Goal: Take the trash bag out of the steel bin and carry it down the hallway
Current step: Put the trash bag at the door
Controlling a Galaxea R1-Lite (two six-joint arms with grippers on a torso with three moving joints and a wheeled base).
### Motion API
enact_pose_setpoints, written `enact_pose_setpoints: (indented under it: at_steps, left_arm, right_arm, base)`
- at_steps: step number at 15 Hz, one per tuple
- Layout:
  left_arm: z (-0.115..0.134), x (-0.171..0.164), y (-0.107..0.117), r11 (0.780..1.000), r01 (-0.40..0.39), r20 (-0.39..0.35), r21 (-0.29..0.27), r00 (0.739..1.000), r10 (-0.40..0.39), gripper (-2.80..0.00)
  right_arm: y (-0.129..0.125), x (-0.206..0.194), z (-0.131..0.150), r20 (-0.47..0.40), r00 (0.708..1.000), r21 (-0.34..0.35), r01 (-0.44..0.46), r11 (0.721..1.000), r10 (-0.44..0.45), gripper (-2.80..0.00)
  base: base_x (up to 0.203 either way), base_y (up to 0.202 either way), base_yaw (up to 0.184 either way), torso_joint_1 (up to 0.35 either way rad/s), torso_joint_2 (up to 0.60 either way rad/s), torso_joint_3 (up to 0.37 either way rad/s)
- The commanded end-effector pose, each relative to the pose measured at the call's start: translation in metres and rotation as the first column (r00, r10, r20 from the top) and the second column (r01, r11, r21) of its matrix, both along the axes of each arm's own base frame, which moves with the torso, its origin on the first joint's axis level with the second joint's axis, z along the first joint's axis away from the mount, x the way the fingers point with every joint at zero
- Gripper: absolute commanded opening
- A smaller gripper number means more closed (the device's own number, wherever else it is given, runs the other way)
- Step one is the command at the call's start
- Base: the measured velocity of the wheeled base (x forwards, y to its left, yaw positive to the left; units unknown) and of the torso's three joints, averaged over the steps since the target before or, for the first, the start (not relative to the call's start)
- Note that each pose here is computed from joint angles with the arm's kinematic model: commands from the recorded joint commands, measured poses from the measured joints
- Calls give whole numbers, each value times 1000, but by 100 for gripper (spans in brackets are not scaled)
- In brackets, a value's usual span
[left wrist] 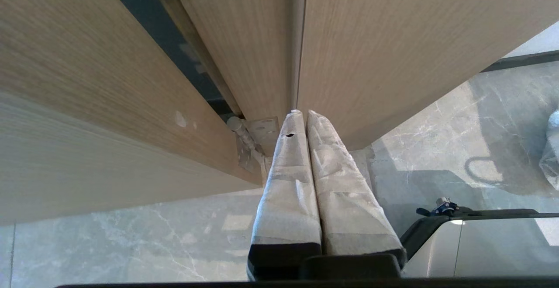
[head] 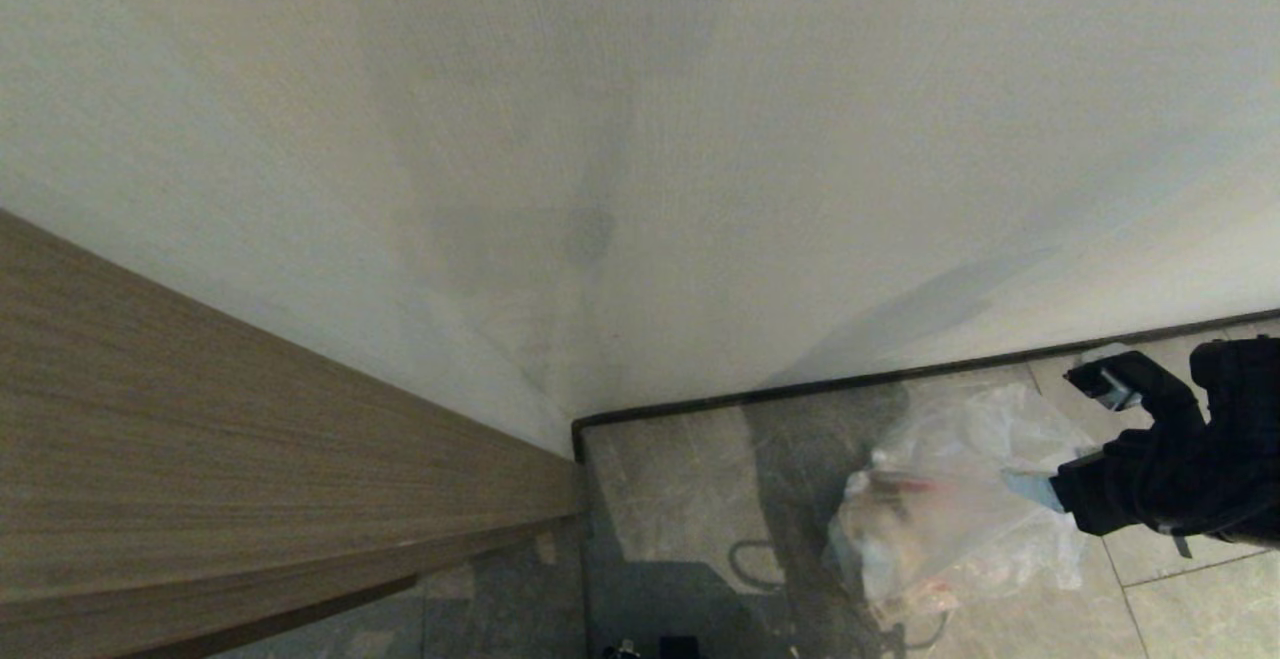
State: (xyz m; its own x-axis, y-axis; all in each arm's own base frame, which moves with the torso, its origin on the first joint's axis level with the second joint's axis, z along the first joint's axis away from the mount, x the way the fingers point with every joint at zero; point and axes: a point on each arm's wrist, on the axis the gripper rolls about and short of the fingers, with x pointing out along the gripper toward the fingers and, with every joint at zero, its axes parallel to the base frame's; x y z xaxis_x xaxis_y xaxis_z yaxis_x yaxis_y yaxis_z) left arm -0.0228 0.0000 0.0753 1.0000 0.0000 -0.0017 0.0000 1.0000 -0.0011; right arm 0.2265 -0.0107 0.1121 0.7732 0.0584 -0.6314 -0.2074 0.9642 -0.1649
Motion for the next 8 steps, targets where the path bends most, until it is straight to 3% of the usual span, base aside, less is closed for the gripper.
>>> enact_pose_setpoints:
  at_steps: [1, 8]
  left_arm:
    - [0, 0, 0, 1000, -1, 0, 0, 1000, 1, -280]
    - [0, 0, 0, 1000, 0, 0, 0, 1000, 0, -280]
  right_arm:
    - [0, -9, 5, 26, 1000, -1, -1, 1000, 1, 0]
    - [2, -8, -6, -17, 998, 44, -54, 998, 55, 0]
  base:
    - [0, 0, 0, 0, 0, 0]
    - [0, 0, 0, 0, 0, 0]
